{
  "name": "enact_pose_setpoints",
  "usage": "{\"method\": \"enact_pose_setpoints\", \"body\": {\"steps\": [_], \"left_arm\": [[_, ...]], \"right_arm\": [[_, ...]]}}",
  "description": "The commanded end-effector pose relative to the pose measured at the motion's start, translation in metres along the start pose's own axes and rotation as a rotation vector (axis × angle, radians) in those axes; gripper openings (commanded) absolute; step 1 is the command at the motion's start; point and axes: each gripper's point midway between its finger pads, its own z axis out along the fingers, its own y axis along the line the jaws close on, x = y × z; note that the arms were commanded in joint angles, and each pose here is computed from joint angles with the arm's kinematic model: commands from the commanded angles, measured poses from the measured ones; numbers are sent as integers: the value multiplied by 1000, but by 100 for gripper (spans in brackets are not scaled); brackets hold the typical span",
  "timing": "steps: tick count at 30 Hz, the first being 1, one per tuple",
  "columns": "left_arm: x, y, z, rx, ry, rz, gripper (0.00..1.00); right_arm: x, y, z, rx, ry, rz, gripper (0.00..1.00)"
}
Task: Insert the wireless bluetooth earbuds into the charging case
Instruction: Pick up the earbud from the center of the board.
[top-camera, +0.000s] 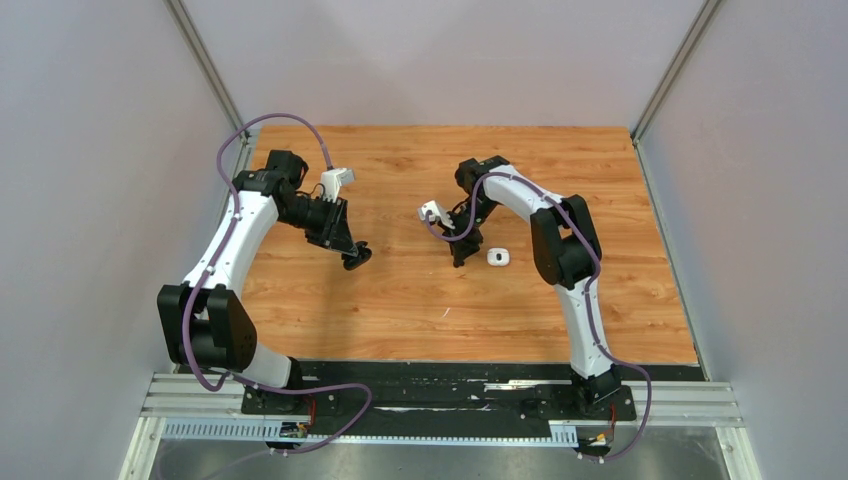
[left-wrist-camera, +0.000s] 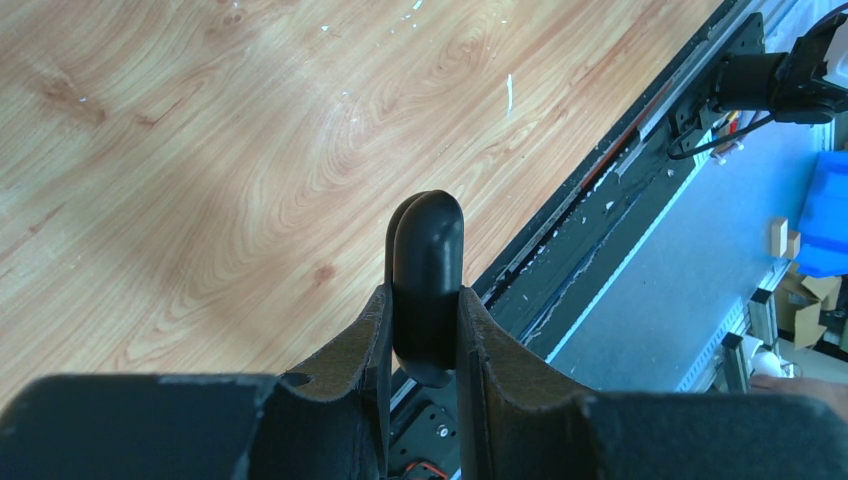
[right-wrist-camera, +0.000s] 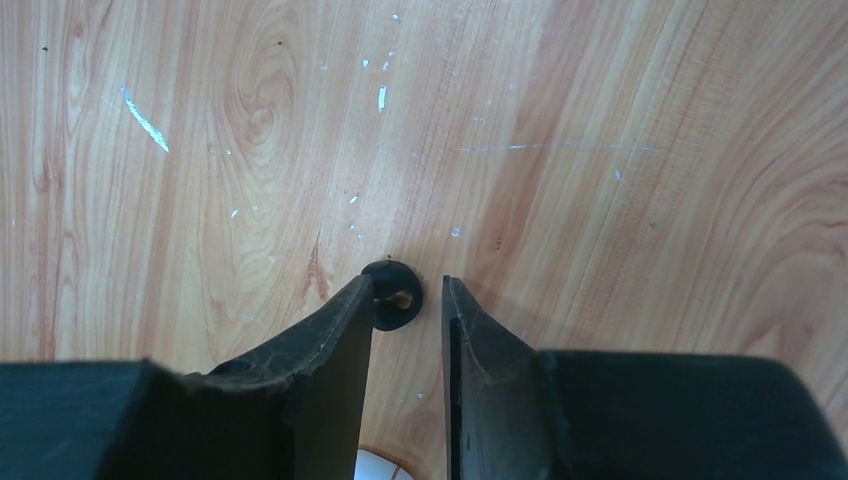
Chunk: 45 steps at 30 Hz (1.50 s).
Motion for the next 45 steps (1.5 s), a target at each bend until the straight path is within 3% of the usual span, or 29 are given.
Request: {"method": "enact_pose_setpoints", "body": {"steps": [1,9,17,27,43,45], "left_arm": [[-8,-3,-2,15,-33,10,0],[-9,-3,-2,18,-34,9,0],[-8,-3,-2,16,-34,10,0],[-7,-3,-2,17,-35,12,0],[-8,-4,-2,19,-38,12,0],[-8,-4,-2,19,-39,12,0]], "right_arm": [[-6,-5,-2,13,-33,-7,31],[1,4,0,6,-14,-3,33],[-3,2,-4,18,-18,1,25],[1,0,-10,34,0,23,32],[-5,-1,-16,39,-27,51,23],[-8,-1,-16,34,-41,51,14]]}}
